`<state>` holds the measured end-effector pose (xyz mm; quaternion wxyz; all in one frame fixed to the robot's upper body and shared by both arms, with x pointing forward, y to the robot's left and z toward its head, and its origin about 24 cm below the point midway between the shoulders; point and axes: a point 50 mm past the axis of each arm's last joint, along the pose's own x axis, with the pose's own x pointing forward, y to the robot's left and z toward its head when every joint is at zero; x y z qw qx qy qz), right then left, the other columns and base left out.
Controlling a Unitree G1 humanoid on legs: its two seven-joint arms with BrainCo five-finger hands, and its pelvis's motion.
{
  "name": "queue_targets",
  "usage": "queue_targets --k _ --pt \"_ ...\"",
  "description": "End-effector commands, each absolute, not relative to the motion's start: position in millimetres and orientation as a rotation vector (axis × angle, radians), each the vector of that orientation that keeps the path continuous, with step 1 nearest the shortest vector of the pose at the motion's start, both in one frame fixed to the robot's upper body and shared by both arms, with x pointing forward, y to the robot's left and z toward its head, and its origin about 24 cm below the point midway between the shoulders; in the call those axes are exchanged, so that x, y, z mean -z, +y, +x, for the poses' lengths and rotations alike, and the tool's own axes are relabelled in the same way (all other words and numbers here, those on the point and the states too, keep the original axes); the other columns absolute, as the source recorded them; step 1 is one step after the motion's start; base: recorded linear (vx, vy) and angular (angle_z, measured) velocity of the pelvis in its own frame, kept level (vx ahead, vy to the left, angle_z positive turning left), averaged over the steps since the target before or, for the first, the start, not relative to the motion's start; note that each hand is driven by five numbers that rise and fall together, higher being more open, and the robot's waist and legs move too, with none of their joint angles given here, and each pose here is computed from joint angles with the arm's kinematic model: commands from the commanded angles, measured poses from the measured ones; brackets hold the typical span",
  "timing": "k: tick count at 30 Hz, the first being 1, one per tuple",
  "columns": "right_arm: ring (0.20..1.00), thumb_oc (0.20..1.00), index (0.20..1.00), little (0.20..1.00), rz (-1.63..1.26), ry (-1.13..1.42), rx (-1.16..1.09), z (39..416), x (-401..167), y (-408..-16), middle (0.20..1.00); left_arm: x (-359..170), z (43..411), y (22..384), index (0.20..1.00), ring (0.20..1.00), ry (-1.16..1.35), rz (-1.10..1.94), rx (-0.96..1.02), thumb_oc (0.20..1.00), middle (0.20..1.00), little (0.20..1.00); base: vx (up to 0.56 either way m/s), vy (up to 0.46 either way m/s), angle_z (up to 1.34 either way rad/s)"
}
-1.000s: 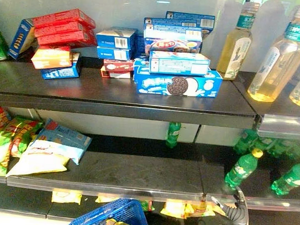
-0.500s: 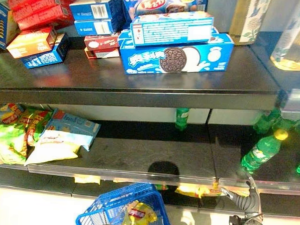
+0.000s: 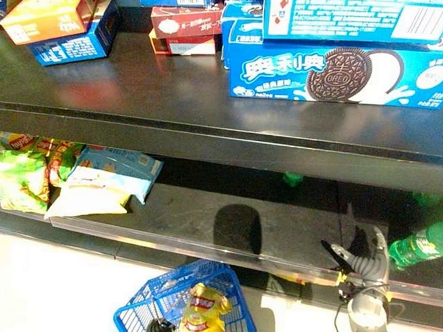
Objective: Pick up the snacks into the basket
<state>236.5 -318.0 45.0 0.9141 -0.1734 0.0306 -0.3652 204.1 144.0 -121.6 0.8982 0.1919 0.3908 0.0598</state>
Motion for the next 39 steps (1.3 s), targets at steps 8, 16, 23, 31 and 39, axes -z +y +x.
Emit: queue_targets --k 8,16,23,31,39 --pt "1.000 1.000 1.000 1.000 -0.238 -0.002 0.905 210.8 -61.5 -356.9 1.000 140.3 167.3 189.9 0.200 0.200 0.980 0.573 -0.176 0.200 0.200 0.200 0.00 -0.016 -0.12" --pt "1.000 1.000 1.000 1.000 -0.263 0.146 0.895 186.2 -35.3 -367.8 1.000 142.1 164.8 190.7 0.200 0.200 0.999 0.563 -0.150 0.200 0.200 0.200 0.01 -0.018 -0.10" --pt "1.000 1.000 1.000 1.000 -0.302 0.133 0.980 193.1 -45.4 -383.0 1.000 144.5 158.7 192.4 0.200 0.200 1.016 0.560 -0.147 0.200 0.200 0.200 -0.01 -0.020 -0.12" --pt "1.000 1.000 1.000 1.000 -0.334 -0.006 0.794 228.4 -65.2 -344.3 1.000 141.9 154.5 208.1 0.200 0.200 1.019 0.492 -0.322 0.200 0.200 0.200 -0.01 -0.162 -0.15" --pt "1.000 1.000 1.000 1.000 -0.304 0.014 0.728 238.6 -53.7 -320.1 1.000 151.5 128.4 209.7 0.200 0.200 1.121 0.354 -0.463 0.200 0.200 0.200 0.09 -0.088 -0.07"
